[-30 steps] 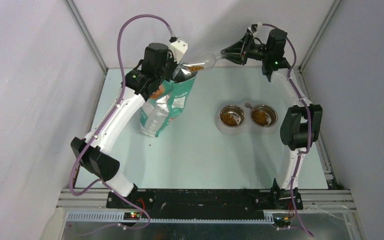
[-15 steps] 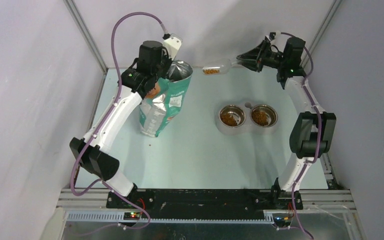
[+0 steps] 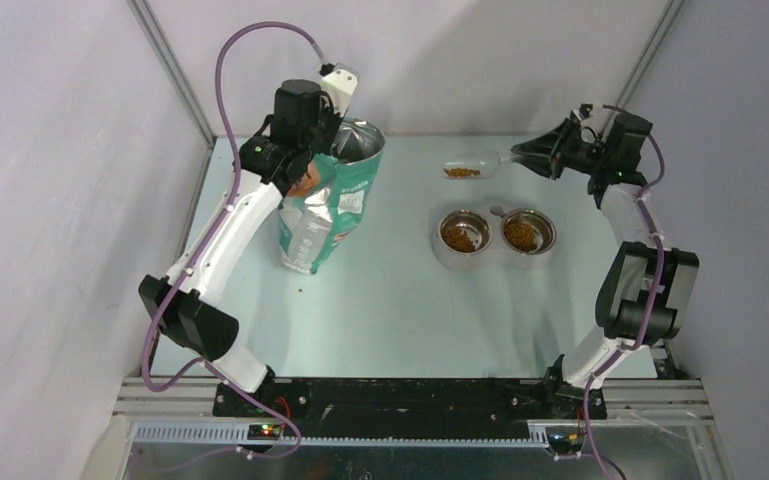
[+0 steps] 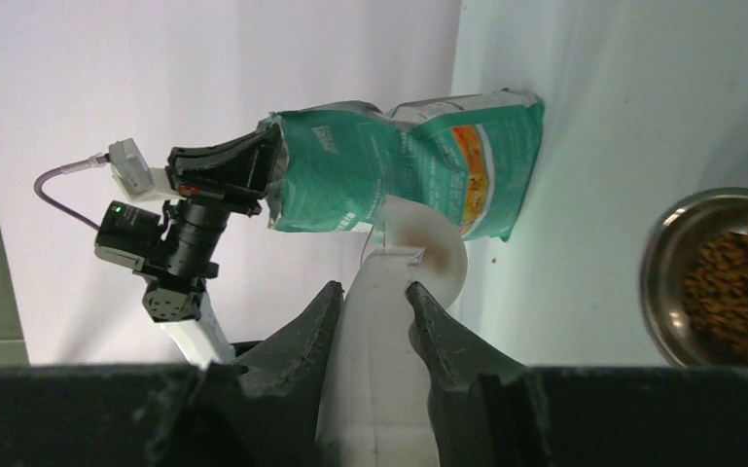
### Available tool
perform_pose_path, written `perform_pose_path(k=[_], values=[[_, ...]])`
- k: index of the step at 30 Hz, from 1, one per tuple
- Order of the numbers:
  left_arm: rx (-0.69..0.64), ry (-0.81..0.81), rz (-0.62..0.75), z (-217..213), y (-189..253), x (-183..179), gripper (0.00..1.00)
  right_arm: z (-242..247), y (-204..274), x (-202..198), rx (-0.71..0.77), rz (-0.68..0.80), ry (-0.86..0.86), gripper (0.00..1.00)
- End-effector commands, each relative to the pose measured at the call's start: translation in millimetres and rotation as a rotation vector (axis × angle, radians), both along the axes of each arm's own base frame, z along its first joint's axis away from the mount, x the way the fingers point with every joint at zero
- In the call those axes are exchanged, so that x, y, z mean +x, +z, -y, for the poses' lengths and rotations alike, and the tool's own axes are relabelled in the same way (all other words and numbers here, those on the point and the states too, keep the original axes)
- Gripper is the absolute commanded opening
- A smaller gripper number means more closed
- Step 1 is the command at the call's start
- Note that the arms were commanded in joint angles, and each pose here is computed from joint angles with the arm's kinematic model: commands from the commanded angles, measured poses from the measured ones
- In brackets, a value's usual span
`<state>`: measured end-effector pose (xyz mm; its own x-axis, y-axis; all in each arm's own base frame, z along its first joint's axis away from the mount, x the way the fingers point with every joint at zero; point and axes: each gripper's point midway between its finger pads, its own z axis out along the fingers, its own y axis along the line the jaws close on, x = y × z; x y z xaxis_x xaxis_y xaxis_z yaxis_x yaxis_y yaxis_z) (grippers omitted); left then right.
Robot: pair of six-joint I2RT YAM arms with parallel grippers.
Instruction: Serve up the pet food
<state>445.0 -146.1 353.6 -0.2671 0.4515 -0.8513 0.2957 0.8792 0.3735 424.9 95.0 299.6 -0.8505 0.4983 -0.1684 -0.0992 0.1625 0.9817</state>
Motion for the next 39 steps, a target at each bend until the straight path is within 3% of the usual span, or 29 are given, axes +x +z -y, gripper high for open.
perform_pose_path(k=[1, 25, 39], values=[[-0.112, -0.004, 0.114, 4.6, 39.9, 5.5, 0.0, 21.0, 6.1, -23.0, -0.056, 0.098, -0.018, 0.0], [-0.209, -0.036, 0.136, 7.2, 50.6, -6.8, 0.0, 75.9, -67.6, -59.8, -0.195, -0.01, -0.184, 0.0], [-0.203, -0.023, 0.131, 0.8, 50.1, -15.6, 0.0, 85.9, -107.9, -55.3, -0.497, -0.055, -0.291, 0.0]])
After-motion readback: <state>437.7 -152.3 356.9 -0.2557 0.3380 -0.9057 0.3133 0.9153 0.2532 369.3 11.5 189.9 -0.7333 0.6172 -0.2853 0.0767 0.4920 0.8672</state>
